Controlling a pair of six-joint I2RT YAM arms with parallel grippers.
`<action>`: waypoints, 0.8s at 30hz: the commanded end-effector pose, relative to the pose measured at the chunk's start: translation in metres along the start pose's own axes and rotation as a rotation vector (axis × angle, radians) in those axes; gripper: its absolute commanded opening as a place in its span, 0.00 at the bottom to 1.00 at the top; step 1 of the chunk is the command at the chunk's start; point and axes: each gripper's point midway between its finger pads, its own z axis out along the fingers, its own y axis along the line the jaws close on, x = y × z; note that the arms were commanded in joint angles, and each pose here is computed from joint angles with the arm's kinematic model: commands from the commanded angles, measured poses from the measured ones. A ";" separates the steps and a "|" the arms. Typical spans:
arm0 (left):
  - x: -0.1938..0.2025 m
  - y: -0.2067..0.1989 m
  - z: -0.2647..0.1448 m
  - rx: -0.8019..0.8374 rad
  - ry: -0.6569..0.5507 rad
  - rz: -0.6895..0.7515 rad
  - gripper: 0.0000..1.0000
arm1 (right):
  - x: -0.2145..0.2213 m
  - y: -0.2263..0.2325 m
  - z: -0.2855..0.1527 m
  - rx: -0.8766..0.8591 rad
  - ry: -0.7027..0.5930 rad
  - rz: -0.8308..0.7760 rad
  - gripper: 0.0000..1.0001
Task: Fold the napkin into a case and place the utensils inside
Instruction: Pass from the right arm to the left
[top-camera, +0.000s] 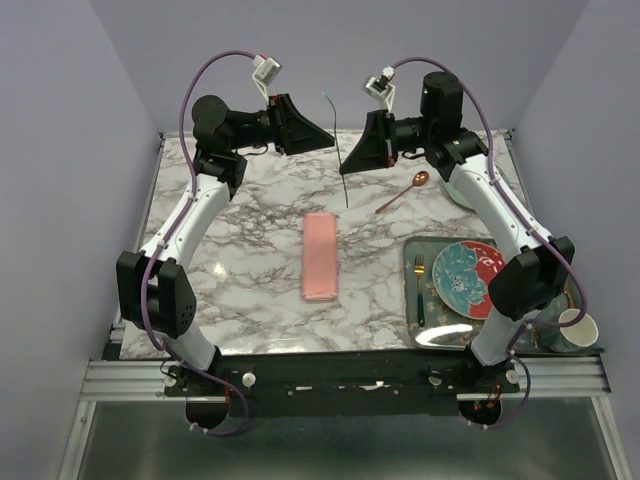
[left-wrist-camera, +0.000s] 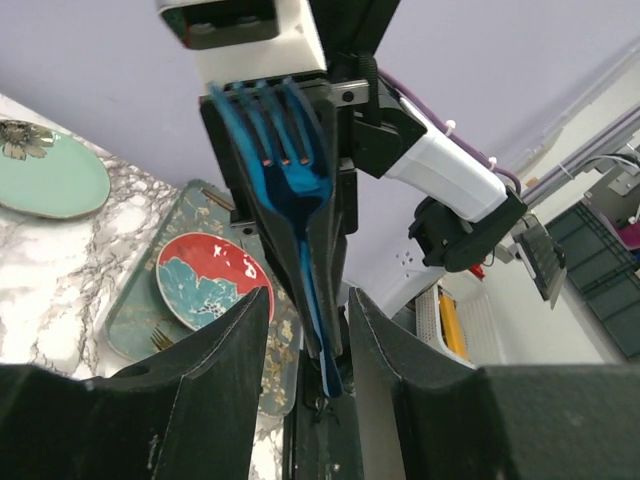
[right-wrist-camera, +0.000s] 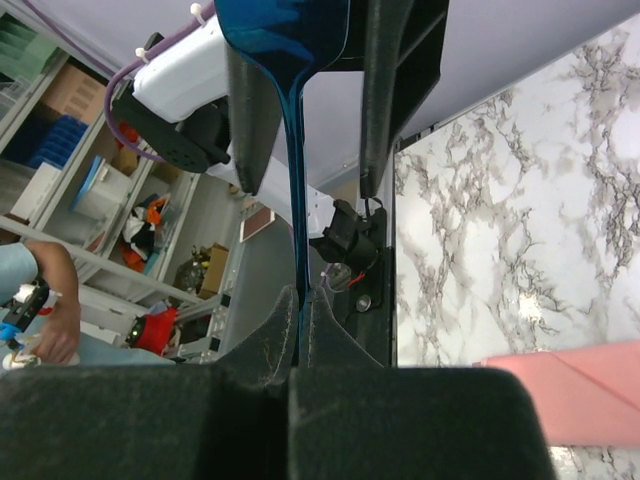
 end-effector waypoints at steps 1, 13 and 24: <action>0.005 -0.030 -0.002 0.059 0.041 0.045 0.48 | 0.007 0.017 0.003 -0.054 0.033 -0.015 0.01; 0.004 -0.031 0.000 0.060 0.040 0.042 0.35 | 0.018 0.022 0.008 -0.082 0.057 -0.004 0.01; 0.014 0.000 -0.005 -0.033 0.052 -0.066 0.00 | 0.008 -0.009 0.002 0.039 -0.011 0.040 0.53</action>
